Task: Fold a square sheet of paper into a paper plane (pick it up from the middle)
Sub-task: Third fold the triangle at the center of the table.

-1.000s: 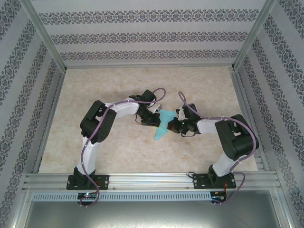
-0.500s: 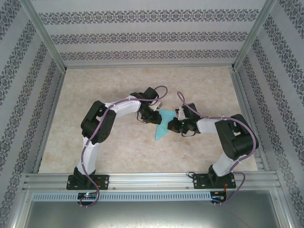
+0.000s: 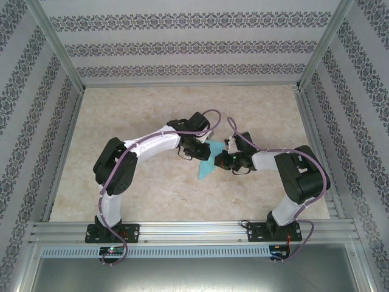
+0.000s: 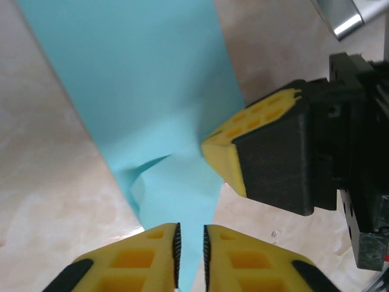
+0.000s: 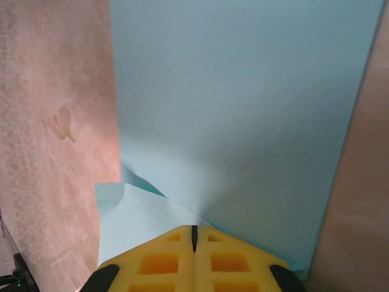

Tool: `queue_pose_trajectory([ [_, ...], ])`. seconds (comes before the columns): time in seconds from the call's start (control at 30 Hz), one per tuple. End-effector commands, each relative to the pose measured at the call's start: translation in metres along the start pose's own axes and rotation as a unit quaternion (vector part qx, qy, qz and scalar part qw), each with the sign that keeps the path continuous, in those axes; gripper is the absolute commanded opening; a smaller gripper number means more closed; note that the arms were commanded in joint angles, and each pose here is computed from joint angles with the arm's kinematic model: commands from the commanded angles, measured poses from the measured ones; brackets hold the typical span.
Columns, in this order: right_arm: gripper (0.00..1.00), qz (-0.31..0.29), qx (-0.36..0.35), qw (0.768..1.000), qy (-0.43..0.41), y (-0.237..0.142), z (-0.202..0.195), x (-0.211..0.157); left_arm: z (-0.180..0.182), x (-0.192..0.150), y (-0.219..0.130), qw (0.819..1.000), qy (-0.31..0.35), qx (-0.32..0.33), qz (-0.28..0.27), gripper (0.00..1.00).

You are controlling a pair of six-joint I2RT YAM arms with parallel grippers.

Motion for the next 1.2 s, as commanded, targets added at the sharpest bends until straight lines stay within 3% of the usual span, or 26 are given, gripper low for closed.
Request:
queue_pose_trajectory([
  [0.0, 0.00, 0.025, -0.047, 0.998, 0.033, 0.006, -0.026, -0.018, 0.010, -0.010, 0.020, 1.000, -0.015, 0.011, 0.024, 0.17],
  [0.63, 0.00, 0.034, -0.044, 0.998, 0.031, 0.006, -0.025, -0.022, 0.040, -0.007, 0.058, 0.996, -0.007, 0.088, 0.033, 0.12],
  [1.17, 0.05, -0.014, 0.040, 0.999, 0.024, -0.018, 0.022, -0.010, 0.040, -0.025, 0.072, 0.997, -0.009, 0.047, 0.054, 0.12],
])
Point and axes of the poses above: each hand's point on the last joint's axis, 136 mm out from that joint toward the fingers, its own y axis out along the fingers, its own z axis along the line the jaws close on, x = y × z, the point moved 7 cm from there along -y, back along the fingers, and after that the axes turned 1 degree about y, right-handed, at the moved point
